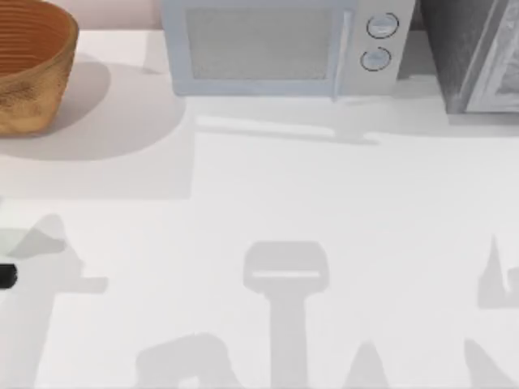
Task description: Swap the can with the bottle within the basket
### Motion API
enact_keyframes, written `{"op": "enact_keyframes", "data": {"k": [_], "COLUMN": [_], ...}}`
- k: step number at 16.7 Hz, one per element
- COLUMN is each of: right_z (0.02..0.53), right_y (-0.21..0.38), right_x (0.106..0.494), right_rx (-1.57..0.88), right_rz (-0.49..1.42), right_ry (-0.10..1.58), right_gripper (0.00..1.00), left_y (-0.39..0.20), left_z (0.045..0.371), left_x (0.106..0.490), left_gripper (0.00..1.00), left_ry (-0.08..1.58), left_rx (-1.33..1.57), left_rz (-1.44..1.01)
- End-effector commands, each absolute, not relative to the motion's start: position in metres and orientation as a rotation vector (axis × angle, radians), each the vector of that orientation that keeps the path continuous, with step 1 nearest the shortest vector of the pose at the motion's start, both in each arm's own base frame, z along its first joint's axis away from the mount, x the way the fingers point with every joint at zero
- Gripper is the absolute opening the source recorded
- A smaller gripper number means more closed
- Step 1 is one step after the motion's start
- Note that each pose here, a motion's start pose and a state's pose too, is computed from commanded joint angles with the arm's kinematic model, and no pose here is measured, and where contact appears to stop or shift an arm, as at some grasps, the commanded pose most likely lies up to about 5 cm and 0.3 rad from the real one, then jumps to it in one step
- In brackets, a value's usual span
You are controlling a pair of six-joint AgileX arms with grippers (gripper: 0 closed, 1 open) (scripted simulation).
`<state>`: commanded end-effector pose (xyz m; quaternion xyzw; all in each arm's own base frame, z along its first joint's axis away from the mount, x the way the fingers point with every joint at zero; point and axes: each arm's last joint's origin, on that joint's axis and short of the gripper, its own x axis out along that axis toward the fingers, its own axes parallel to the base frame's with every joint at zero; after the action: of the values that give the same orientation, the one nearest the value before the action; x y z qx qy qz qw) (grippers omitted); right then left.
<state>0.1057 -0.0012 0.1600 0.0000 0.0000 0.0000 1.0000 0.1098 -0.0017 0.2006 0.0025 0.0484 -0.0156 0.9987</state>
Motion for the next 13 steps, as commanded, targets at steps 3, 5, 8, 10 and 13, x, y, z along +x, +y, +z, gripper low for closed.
{"op": "enact_keyframes", "data": {"k": [3,5,8,10,13], "right_z": [0.16,0.16,0.16,0.16,0.16], "right_y": [-0.001,-0.001,-0.001,-0.001,-0.001], "right_x": [0.106,0.106,0.106,0.106,0.106], "right_rx": [0.0,0.0,0.0,0.0,0.0], "right_rz": [0.0,0.0,0.0,0.0,0.0], "right_ry": [0.0,0.0,0.0,0.0,0.0], "right_gripper": [1.0,1.0,1.0,1.0,1.0], "left_y": [-0.001,-0.001,-0.001,-0.001,-0.001], "left_z": [0.17,0.161,0.16,0.16,0.159], "left_x": [0.106,0.106,0.106,0.106,0.106], "left_gripper": [0.0,0.0,0.0,0.0,0.0], "left_ry": [0.025,0.003,0.0,0.0,0.014], "left_rx": [0.002,0.0,0.0,0.0,0.002], "left_rz": [-0.009,-0.001,0.0,0.0,0.0]}}
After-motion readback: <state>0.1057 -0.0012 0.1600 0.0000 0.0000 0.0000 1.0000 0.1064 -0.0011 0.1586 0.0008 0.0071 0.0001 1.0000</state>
